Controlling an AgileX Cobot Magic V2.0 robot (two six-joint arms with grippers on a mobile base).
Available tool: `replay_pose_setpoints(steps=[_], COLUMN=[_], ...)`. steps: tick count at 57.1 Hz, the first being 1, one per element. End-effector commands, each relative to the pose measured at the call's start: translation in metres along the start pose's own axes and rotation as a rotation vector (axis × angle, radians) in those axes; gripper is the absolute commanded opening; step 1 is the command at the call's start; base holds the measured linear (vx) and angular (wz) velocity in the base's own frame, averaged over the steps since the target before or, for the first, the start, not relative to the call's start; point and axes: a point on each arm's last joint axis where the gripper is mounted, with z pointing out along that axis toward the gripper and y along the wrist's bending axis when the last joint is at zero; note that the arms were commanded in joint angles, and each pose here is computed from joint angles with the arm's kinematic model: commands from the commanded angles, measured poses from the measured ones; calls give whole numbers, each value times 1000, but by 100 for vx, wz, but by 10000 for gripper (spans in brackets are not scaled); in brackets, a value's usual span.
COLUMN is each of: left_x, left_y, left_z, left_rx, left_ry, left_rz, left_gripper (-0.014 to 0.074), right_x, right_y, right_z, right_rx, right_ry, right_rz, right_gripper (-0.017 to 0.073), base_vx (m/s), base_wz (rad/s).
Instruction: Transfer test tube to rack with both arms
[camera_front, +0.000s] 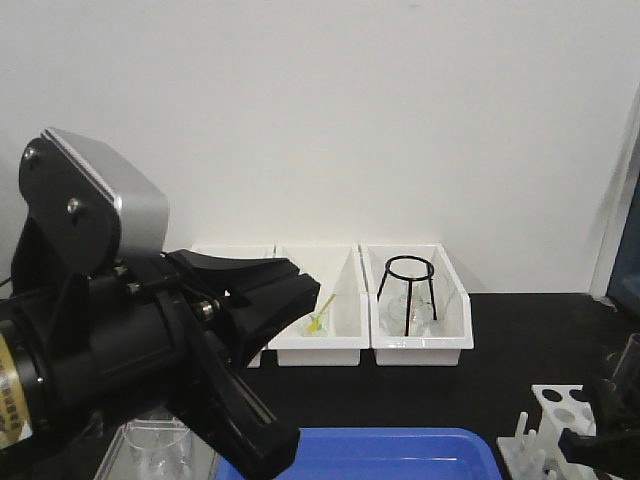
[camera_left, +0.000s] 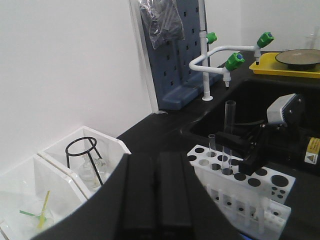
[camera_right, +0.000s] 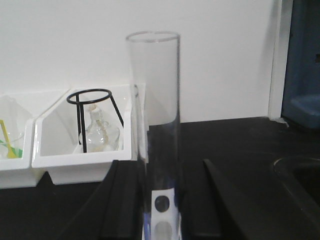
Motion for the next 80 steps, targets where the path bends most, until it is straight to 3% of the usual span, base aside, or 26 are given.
replay_pose_setpoints(steps=[1,26,48,58,72,80], left_x=[-20,-20,-20,-20,-20,-20], left_y=[0,0,0,0,0,0], left_z=[-9,-9,-9,-9,-9,-9], left_rx=[12,12,12,12,12,12], left_ry=[-121,-121,-121,-122,-122,-122], left_rz=[-7,-7,-7,-8,-8,-8], left_gripper=[-4,-4,-4,-4,-4,-4], right_x=[-14,31,34,34,28,11], right_y=[1,-2,-3,-3,-2,3], right_z=[6,19,20,20,18,13], right_rx=[-15,-17,-18,-17,-25,-56], right_ry=[-127,-43,-46,-46,-60,-93], right_rz=[-5,31,21,-3,-7,-24], right_gripper=[-6,-6,17,124,424,538], base_vx=[0,0,0,0,0,0], base_wz=[0,0,0,0,0,0])
